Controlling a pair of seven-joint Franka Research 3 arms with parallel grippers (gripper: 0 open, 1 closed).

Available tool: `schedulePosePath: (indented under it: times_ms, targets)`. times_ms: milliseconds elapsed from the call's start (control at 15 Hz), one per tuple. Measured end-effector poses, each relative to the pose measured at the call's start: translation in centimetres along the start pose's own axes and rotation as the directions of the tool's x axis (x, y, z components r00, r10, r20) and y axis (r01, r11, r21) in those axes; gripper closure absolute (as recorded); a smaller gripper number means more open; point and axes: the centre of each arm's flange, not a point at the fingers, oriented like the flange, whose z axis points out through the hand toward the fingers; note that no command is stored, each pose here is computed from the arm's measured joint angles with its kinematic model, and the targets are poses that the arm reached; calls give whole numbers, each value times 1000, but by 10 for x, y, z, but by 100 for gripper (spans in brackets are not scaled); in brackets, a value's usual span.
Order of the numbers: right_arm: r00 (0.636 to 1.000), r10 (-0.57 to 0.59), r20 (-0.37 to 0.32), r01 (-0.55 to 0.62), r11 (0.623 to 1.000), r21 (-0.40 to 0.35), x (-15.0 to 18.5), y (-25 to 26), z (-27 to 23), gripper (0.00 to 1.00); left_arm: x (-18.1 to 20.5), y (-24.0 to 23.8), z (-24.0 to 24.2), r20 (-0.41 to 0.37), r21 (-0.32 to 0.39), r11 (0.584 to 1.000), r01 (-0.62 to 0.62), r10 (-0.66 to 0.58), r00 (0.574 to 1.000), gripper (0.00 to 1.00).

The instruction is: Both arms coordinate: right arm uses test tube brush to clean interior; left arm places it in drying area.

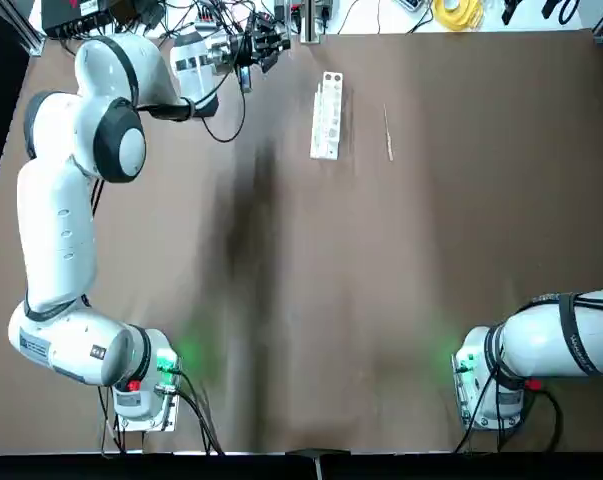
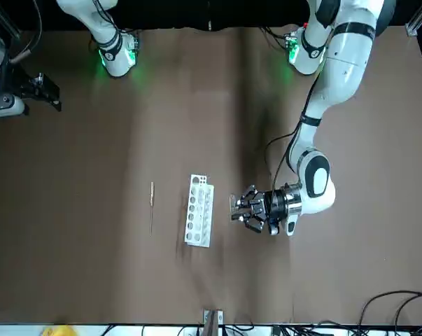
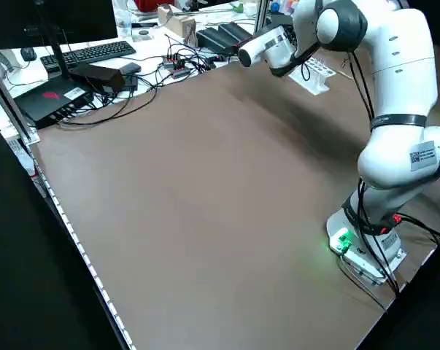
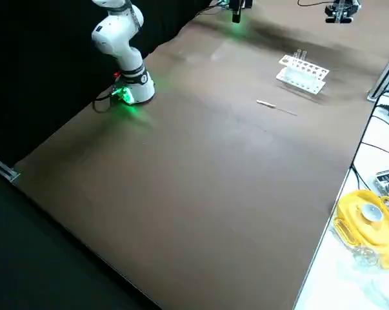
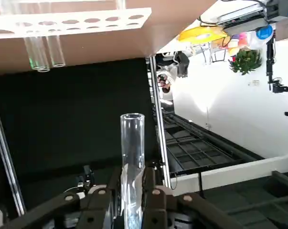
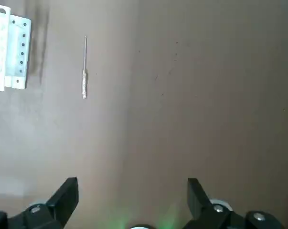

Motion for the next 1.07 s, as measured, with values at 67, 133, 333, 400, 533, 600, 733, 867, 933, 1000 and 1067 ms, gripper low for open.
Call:
schedulePosePath:
  times_ms: [67, 133, 333, 400, 533, 600, 733, 867, 933, 1000, 1067]
  targets:
    - [1000, 0, 0, 0, 1000, 0, 0, 0, 0, 0, 3, 3, 2, 11, -11, 1000, 3, -3, 1000, 77]
    - [1000, 0, 0, 0, 1000, 0, 0, 0, 0, 0, 6, 5, 4, 22, -21, 1000, 6, -6, 1000, 77]
    - [1000, 0, 1, 0, 1000, 0, 0, 0, 0, 0, 15, 7, 18, 47, -28, 1000, 8, -7, 999, 77]
    - [1000, 0, 1, 0, 1000, 0, 0, 0, 0, 0, 20, 4, 25, 50, -20, 1000, 10, -9, 999, 77]
    - [1000, -1, 1, 1, 1000, 0, 0, 0, 0, 0, 34, -3, 39, 56, -9, 1000, 20, -19, 998, 77]
    - [1000, -1, 2, 1, 1000, 0, 0, 0, 0, 0, 45, -7, 47, 60, -6, 1000, 25, -25, 998, 77]
    - [1000, -1, 1, 1, 1000, 0, 0, 0, 0, 0, 51, -5, 52, 60, -8, 1000, 18, -17, 998, 77]
    - [1000, -1, 2, 1, 1000, 0, 0, 0, 0, 0, 53, 0, 57, 64, -11, 1000, 5, -4, 998, 77]
    - [1000, -1, 2, 1, 1000, 0, 0, 0, 0, 0, 55, 1, 59, 67, -13, 1000, 2, -2, 998, 77]
    - [1000, -1, 2, 1, 1000, 0, 0, 0, 0, 0, 58, 2, 62, 68, -19, 1000, 3, -2, 998, 77]
    - [1000, -1, 2, 1, 1000, 0, 0, -1, 0, 0, 60, 2, 64, 66, -23, 1000, 3, -2, 998, 77]
